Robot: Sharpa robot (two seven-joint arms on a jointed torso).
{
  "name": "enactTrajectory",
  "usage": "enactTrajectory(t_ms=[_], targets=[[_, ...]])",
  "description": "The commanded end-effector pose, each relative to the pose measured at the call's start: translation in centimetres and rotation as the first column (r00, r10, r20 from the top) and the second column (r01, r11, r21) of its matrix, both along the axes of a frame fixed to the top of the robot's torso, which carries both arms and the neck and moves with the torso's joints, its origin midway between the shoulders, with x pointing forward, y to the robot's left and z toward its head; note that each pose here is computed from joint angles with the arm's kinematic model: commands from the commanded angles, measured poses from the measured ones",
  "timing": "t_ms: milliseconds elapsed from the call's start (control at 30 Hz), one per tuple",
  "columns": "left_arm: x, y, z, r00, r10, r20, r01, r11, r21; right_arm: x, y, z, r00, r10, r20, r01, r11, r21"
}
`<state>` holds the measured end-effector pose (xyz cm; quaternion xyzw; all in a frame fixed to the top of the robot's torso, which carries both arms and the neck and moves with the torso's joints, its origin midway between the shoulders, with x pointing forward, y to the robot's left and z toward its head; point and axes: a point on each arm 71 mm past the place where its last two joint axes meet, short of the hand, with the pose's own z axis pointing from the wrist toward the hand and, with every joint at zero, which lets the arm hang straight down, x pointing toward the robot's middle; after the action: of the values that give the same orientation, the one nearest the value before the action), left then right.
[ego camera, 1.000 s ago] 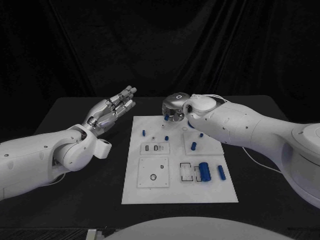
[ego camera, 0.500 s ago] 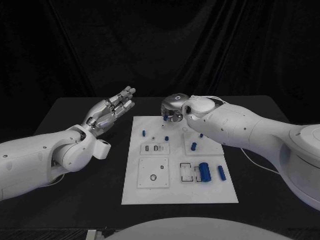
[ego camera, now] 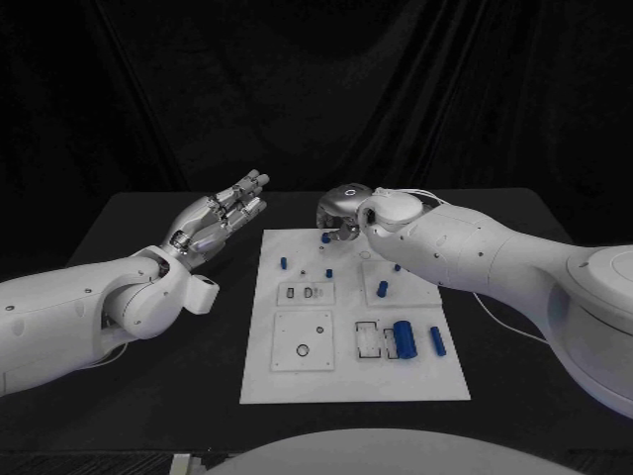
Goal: Assemble the parts on the task board
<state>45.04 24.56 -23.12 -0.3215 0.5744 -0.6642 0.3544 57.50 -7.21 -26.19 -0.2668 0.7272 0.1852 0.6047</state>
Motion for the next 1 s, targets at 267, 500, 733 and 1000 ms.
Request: enactTrajectory(t_ms=[267,500,733,1000], targets=[[-0.06,0.0,0.28,1.000,-0.009,0.029,0.010,1.000,-0.026,0.0,-0.4,-0.3,0.999,-0.040,-0.004,0.040,0.999,-0.011],[-0.10,0.1,0.29,1.000,-0.007,0.027,0.008,1.000,-0.025,-0.1,-1.1,0.4,0.999,-0.025,0.041,0.024,0.999,0.026],[-0.13,0.5,0.30,1.000,0.002,0.028,-0.001,1.000,-0.021,-0.5,-3.1,3.6,0.992,0.013,0.127,-0.025,0.996,0.090],[-0.17,0.8,0.30,1.000,0.008,0.027,-0.007,1.000,-0.018,-1.7,-8.2,7.5,0.985,-0.012,0.171,-0.014,0.989,0.149]])
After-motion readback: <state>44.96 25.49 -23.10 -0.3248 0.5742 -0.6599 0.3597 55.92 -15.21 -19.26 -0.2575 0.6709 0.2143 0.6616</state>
